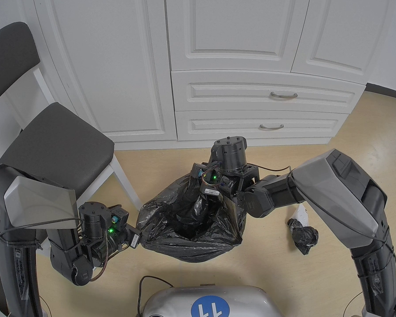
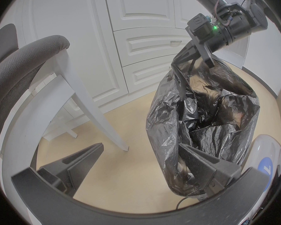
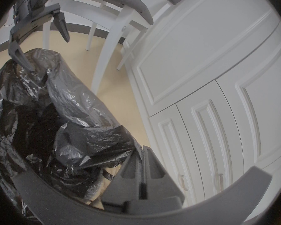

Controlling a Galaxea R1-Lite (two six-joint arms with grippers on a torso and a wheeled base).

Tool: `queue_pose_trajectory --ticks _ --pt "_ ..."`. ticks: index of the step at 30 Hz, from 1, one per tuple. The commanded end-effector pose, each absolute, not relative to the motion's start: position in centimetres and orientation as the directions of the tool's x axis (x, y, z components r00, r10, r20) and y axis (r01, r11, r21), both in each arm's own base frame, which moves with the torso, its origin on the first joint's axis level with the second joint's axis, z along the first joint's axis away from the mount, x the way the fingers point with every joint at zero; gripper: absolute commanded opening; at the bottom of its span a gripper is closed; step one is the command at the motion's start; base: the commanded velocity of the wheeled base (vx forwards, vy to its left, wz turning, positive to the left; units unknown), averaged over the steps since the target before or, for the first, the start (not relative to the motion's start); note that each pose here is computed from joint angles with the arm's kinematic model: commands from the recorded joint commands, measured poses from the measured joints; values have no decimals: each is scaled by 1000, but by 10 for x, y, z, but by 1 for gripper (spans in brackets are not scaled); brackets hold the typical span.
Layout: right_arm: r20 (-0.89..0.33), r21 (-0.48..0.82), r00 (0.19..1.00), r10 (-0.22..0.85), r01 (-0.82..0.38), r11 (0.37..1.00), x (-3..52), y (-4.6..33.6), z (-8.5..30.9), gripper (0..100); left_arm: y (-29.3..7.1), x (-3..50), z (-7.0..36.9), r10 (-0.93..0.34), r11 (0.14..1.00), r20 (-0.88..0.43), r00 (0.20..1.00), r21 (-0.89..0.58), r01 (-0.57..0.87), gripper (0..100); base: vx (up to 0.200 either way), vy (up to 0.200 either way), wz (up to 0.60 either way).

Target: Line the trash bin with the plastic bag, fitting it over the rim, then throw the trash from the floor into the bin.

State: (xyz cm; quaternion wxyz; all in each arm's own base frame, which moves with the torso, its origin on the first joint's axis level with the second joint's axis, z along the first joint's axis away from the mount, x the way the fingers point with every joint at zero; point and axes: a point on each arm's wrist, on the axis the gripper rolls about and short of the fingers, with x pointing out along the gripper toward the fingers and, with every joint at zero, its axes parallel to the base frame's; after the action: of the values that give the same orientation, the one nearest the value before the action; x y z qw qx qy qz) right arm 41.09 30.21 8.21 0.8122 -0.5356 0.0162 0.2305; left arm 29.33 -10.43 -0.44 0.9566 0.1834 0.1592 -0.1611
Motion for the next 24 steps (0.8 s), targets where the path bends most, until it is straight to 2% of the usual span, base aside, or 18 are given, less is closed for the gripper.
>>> queue_pose_trajectory --ticks 1,9,10,13,19,21,24 --pt "-238 -866 907 347 -360 347 425 302 66 0 -105 293 -4 -251 881 -360 898 299 366 100 0 0 0" --pt "-190 -874 921 340 -317 370 431 302 65 0 -106 293 -1 -255 881 -353 900 299 367 100 0 0 0" --pt "-190 -873 920 342 -317 369 431 302 66 100 -106 293 -1 -255 881 -352 901 300 366 100 0 0 0" --pt "-188 -870 916 355 -323 373 423 306 73 100 -106 293 1 -259 882 -346 902 295 366 100 0 0 0" --pt "-204 -863 903 378 -348 365 388 298 118 100 -112 292 6 -278 897 -327 903 247 365 100 0 0 0" --pt "-216 -839 904 369 -365 403 378 292 124 100 -115 291 9 -288 902 -319 903 226 368 100 0 0 0" --pt "-259 -733 922 290 -383 563 345 287 132 100 -122 292 14 -308 913 -293 905 177 368 100 0 0 0"
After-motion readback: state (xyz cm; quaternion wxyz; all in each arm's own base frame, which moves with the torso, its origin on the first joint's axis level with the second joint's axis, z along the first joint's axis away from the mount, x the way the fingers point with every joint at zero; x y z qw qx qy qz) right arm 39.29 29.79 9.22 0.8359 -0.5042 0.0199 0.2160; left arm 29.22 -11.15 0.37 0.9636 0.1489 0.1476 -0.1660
